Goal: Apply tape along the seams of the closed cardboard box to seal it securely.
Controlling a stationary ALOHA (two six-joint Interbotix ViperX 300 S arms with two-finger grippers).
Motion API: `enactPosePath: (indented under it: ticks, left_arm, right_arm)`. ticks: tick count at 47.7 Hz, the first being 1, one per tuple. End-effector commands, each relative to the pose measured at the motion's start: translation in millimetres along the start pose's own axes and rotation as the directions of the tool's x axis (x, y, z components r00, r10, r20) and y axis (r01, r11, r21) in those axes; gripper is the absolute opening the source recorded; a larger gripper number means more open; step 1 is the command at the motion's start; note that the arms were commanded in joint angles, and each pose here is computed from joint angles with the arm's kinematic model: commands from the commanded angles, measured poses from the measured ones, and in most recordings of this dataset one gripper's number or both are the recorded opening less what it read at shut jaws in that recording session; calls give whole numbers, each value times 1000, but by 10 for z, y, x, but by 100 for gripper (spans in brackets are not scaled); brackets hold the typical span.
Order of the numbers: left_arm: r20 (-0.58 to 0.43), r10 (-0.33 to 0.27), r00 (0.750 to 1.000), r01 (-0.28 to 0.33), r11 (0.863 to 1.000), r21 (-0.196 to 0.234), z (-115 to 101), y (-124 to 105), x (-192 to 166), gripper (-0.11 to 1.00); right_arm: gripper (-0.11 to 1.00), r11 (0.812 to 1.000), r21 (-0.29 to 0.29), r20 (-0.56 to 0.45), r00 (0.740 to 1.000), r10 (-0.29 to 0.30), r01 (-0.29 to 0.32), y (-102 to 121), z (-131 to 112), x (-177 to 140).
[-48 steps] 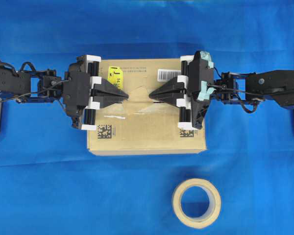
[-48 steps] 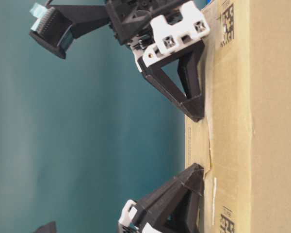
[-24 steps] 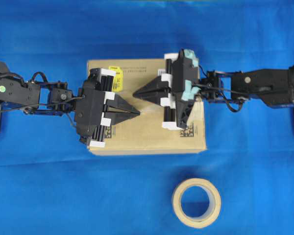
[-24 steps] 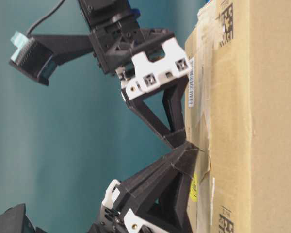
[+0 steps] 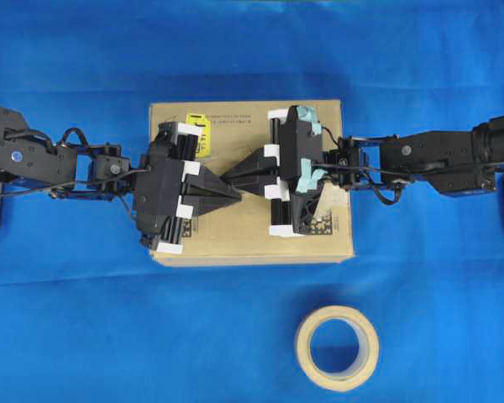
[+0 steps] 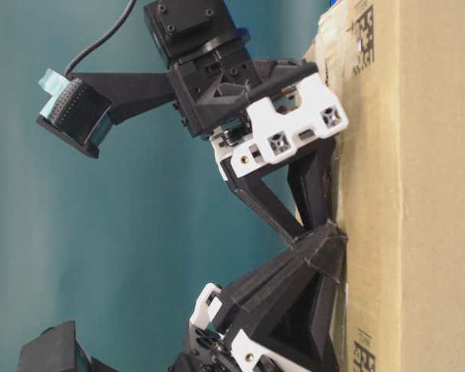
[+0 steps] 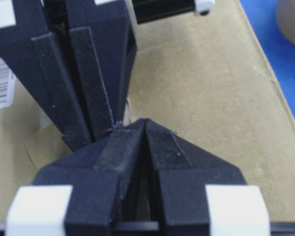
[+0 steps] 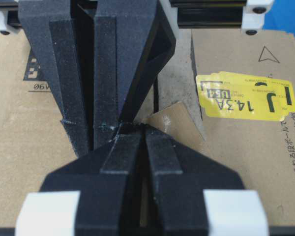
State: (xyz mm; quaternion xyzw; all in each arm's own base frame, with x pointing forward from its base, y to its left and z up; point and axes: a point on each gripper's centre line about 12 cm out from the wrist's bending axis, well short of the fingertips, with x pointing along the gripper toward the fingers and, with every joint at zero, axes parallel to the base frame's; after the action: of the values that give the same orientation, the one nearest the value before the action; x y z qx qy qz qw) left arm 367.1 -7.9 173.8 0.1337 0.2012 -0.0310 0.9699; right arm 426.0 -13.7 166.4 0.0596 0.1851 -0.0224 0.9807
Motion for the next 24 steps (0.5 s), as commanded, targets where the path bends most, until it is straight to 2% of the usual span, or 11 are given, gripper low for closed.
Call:
enactPosePath:
  ticks: [1, 16, 24]
  left_arm:
    - [38, 29, 999, -28, 1000, -9, 72, 87, -11, 0]
    - [-26, 61, 998, -62, 998, -32, -187, 207, -110, 0]
    - [-49, 71, 996, -74, 995, -62, -297, 226, -220, 0]
  right_arm:
    - [0, 1000, 5, 29, 1000, 5, -5, 22, 92, 9]
    - [0, 1000, 8, 5, 1000, 9, -9, 49, 39, -17]
    - [0, 1000, 24, -12, 1000, 1, -1, 35, -24, -84]
